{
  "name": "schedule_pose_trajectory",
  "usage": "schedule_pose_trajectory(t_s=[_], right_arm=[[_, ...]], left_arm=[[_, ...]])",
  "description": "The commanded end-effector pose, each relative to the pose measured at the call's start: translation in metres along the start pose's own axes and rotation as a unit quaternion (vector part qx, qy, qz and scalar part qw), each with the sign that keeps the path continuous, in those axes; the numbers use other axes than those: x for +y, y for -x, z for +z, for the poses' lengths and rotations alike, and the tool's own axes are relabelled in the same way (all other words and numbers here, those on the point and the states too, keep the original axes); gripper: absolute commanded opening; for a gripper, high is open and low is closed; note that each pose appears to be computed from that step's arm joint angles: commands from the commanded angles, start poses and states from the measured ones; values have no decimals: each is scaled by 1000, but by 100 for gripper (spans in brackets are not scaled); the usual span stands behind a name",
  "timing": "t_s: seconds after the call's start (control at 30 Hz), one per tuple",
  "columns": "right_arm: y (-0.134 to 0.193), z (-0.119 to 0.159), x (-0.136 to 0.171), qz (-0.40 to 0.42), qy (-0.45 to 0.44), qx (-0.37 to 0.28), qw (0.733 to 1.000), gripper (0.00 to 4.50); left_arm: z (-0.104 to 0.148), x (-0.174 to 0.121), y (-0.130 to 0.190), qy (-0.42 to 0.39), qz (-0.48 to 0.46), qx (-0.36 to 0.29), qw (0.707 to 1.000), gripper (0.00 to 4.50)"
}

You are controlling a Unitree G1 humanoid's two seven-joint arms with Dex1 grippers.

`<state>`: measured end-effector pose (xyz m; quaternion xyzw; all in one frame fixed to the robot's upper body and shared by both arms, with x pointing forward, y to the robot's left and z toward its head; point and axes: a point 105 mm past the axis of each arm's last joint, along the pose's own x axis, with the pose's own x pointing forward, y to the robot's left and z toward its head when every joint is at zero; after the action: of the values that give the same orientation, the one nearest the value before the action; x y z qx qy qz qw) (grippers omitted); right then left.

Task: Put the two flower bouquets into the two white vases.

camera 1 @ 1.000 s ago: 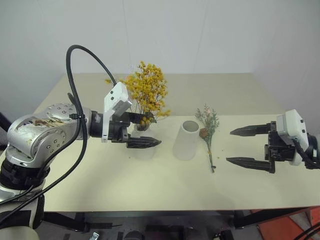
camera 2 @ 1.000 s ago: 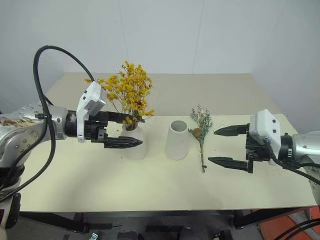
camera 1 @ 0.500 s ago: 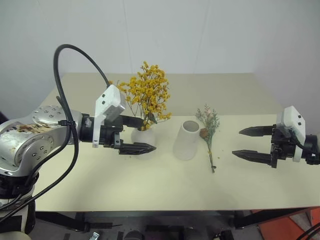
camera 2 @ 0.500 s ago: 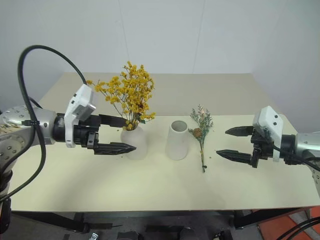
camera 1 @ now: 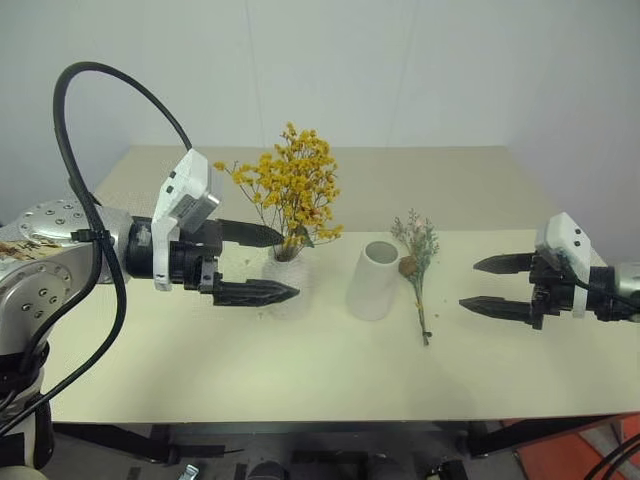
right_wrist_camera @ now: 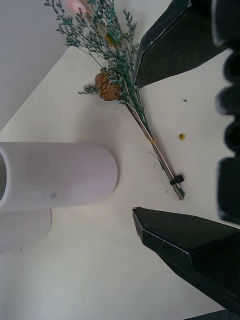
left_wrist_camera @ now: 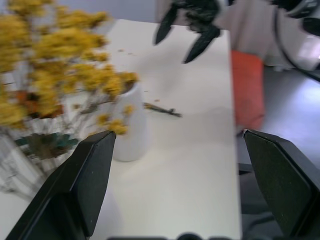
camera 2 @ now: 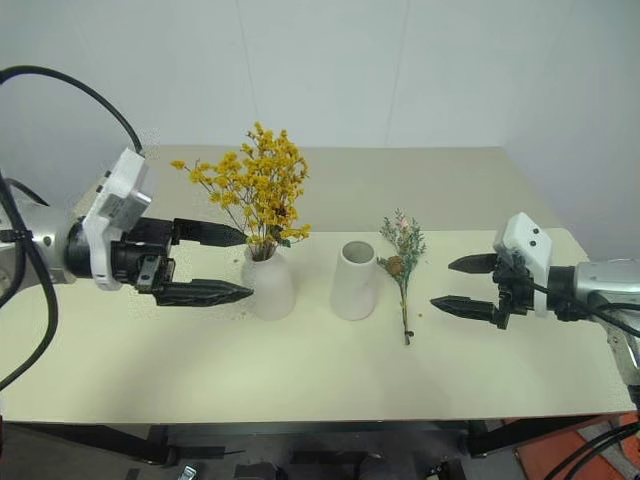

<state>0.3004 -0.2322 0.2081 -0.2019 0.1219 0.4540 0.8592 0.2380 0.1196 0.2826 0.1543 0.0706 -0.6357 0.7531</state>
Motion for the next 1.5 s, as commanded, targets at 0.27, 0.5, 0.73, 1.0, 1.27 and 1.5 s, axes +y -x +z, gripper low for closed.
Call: schedule_pose_trajectory(t_s=[0.27, 0.5, 0.73, 1.0, 1.27, 1.5], right_arm=[[-10, 2, -17, -29, -7, 9, 1000, 450], [-23, -3, -23, -55, -76, 108, 990, 450], [-44, 2, -21, -58, -155, 167, 972, 450], [-69, -15, -23, -84, -186, 242, 949, 450], [-89, -25, -17, -76, -175, 285, 939, 450], [-102, -33, -13, -71, -160, 303, 937, 385]], left_arm=[[-9, 9, -39, -15, -12, 22, 1000, 446], [-6, 18, -57, -21, -16, 20, 999, 446], [-12, 10, -60, -27, -23, 25, 999, 446], [-15, 12, -61, -35, 0, 35, 999, 446], [-20, 9, -67, -68, 27, 57, 996, 446], [-23, 10, -73, -101, 56, 66, 991, 450]])
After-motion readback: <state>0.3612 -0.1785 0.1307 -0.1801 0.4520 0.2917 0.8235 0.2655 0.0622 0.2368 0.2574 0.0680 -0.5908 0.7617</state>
